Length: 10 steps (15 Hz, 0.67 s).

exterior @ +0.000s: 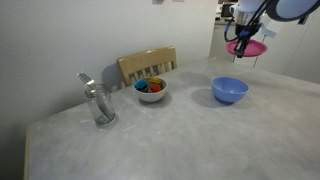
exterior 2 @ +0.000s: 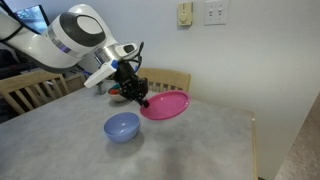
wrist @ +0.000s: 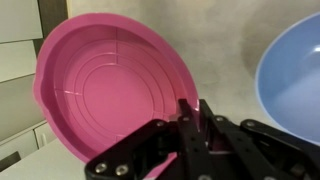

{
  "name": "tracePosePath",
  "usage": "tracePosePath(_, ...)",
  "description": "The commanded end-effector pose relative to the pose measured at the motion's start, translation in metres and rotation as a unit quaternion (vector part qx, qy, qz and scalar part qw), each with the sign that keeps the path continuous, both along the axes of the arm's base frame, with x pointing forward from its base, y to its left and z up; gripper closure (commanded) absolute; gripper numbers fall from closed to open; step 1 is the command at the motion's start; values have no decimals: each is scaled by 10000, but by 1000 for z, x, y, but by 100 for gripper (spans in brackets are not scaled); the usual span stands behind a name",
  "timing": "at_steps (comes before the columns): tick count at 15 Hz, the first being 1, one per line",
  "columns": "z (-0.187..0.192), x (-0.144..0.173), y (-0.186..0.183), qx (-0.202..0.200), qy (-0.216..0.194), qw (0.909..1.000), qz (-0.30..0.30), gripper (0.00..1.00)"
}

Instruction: Remove the lid from the bowl and put it on the table

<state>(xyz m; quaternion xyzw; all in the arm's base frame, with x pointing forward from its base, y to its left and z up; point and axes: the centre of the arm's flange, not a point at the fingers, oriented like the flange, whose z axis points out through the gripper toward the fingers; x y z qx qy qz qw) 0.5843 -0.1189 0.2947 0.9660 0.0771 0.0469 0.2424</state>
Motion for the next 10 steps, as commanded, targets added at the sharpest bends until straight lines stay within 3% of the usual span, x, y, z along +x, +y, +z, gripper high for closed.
tracePosePath(1, 8, -2, -50, -26, -174, 9987, 470, 97)
tracePosePath(6, -8, -2, -93, 228, -697, 9947, 723, 97)
tracePosePath(10, -47, 0, -101, 627, -645, 9930, 769, 97)
